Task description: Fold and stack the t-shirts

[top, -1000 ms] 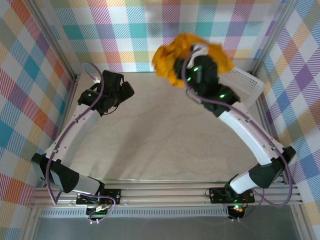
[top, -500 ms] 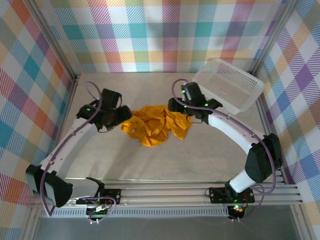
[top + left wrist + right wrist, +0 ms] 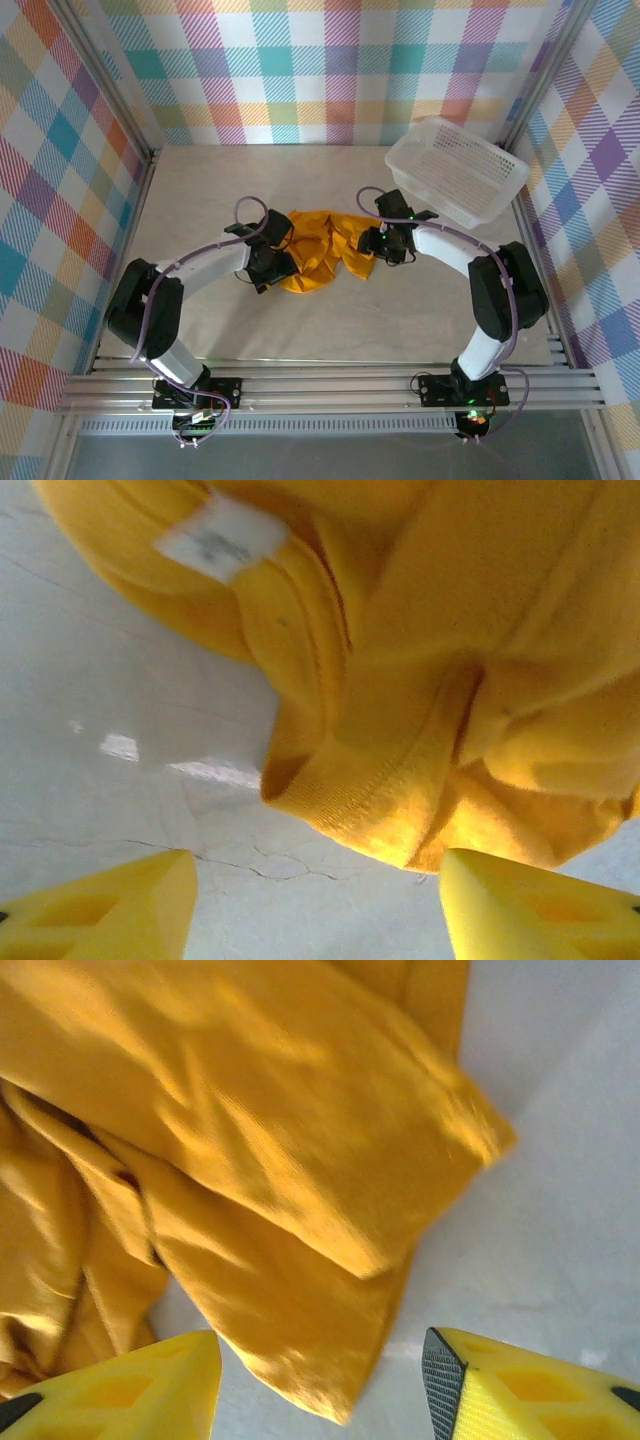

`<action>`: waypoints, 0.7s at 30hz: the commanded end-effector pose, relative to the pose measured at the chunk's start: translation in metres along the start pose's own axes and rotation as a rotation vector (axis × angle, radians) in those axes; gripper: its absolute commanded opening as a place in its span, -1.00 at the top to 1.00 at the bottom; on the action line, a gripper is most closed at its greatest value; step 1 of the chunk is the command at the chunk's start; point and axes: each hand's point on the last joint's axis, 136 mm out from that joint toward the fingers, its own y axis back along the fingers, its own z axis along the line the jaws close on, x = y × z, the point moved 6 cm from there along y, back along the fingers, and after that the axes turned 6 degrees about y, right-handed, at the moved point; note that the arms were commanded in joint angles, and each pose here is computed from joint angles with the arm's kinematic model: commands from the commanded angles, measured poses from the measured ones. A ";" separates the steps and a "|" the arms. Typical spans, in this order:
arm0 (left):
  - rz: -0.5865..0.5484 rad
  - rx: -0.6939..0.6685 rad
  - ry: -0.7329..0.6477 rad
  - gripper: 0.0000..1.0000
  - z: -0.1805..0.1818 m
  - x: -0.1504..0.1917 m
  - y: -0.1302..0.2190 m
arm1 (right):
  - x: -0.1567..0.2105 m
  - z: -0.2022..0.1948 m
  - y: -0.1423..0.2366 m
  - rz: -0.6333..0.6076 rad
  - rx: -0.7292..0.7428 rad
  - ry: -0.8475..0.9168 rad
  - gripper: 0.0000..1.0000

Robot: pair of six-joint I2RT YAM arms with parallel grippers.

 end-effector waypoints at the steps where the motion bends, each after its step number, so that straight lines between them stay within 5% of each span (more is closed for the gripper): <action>1: 0.048 -0.017 0.009 -0.39 -0.006 0.012 -0.010 | 0.020 -0.001 0.005 0.061 -0.030 -0.046 -0.15; 9: 0.030 0.006 0.050 -0.29 -0.031 0.000 -0.038 | 0.028 -0.001 -0.013 0.133 -0.044 -0.088 -0.18; 13: -0.013 0.008 0.039 0.26 -0.041 -0.010 -0.042 | 0.018 0.008 -0.024 0.137 -0.062 -0.099 -0.08; 16: -0.050 0.019 0.046 0.76 -0.046 -0.017 -0.031 | 0.011 0.015 -0.031 0.140 -0.065 -0.109 0.21; 21: -0.132 0.077 0.060 1.00 -0.047 -0.027 0.015 | -0.009 0.020 -0.019 0.052 -0.040 -0.117 0.90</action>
